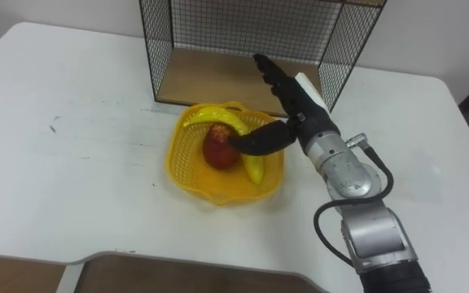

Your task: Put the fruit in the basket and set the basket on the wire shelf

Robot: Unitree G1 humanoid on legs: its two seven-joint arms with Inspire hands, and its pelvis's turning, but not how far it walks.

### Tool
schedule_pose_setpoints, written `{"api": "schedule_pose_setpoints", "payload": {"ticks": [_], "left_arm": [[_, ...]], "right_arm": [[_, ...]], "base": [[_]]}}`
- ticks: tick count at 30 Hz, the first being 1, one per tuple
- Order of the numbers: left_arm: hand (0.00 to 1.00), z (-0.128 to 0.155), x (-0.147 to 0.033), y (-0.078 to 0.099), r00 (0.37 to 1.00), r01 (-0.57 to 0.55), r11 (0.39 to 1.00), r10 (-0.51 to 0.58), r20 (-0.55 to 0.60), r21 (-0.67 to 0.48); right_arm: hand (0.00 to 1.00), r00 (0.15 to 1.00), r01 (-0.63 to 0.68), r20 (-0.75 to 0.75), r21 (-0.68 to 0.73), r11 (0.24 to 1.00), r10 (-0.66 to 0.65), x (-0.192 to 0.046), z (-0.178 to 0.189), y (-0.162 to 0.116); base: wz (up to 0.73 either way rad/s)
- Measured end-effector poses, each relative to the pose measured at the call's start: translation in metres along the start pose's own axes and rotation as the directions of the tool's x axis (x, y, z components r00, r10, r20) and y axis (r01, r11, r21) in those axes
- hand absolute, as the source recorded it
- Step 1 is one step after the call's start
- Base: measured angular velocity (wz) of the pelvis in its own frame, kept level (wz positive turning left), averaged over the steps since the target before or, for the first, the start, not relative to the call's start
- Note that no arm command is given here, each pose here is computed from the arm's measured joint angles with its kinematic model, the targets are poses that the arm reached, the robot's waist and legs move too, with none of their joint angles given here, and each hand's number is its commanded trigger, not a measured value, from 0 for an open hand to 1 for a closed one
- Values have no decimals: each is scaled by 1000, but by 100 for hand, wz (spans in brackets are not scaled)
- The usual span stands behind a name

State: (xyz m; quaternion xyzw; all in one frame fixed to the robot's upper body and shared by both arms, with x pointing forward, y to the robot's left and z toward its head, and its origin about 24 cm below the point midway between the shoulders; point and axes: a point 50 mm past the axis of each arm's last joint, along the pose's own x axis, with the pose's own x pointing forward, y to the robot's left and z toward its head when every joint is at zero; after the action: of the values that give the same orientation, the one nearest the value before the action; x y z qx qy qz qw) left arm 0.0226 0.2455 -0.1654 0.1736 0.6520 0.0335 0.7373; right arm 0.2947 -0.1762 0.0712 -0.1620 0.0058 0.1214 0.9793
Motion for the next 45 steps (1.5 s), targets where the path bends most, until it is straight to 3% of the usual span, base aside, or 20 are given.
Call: {"api": "schedule_pose_setpoints", "payload": {"ticks": [8,10,15,17,20,22,23,25,26,28,29,31,34,39,43,45], "left_arm": [[0,-26,-3,7,994,-103,981,94,-62,-162],[0,-35,-5,11,987,-155,948,135,-89,-277],[0,-46,-7,18,966,-256,860,205,-161,-441],[0,-49,-8,22,955,-295,801,228,-189,-521],[0,-52,-10,33,925,-379,656,286,-250,-653],[0,-47,-15,49,883,-452,521,377,-280,-724],[0,-45,-17,54,871,-466,489,400,-286,-737],[0,-38,-23,73,816,-512,354,484,-315,-783],[0,-34,-26,80,799,-518,318,511,-317,-794],[0,-18,-39,104,709,-535,184,628,-320,-824],[0,-14,-43,109,683,-538,152,654,-324,-829],[0,10,-62,131,578,-511,39,756,-309,-859],[0,32,-92,153,436,-450,-83,848,-300,-889],[0,56,-138,176,231,-317,-197,933,-277,-928],[0,69,-175,186,60,-192,-232,967,-247,-954],[0,73,-186,187,22,-142,-228,972,-233,-963]], "right_arm": [[0,974,228,-24,52,972,-227,-20,-14,-33],[0,954,295,-75,58,954,-290,-34,-29,-41],[0,912,403,-147,133,906,-384,-55,-46,-52],[0,896,438,-172,194,878,-409,-62,-52,-56],[0,861,501,-230,226,835,-454,-76,-63,-58],[0,827,547,-283,203,812,-487,-90,-74,-58],[0,820,556,-293,199,807,-492,-92,-76,-58],[0,786,598,-331,190,779,-522,-103,-84,-59],[0,776,608,-341,182,773,-530,-107,-86,-59],[0,744,645,-362,167,746,-562,-115,-89,-63],[0,735,655,-363,164,737,-572,-117,-90,-65],[0,704,689,-371,148,710,-606,-127,-92,-70],[0,681,712,-366,130,690,-634,-132,-91,-75],[0,670,728,-335,125,674,-662,-137,-84,-78],[0,650,754,-291,137,642,-702,-139,-78,-83],[0,663,746,-265,148,649,-700,-139,-74,-83]], "base": [[1],[6],[-2],[0],[-1],[0],[0],[5],[4],[-2],[-5],[0],[0],[0],[0],[0]]}}
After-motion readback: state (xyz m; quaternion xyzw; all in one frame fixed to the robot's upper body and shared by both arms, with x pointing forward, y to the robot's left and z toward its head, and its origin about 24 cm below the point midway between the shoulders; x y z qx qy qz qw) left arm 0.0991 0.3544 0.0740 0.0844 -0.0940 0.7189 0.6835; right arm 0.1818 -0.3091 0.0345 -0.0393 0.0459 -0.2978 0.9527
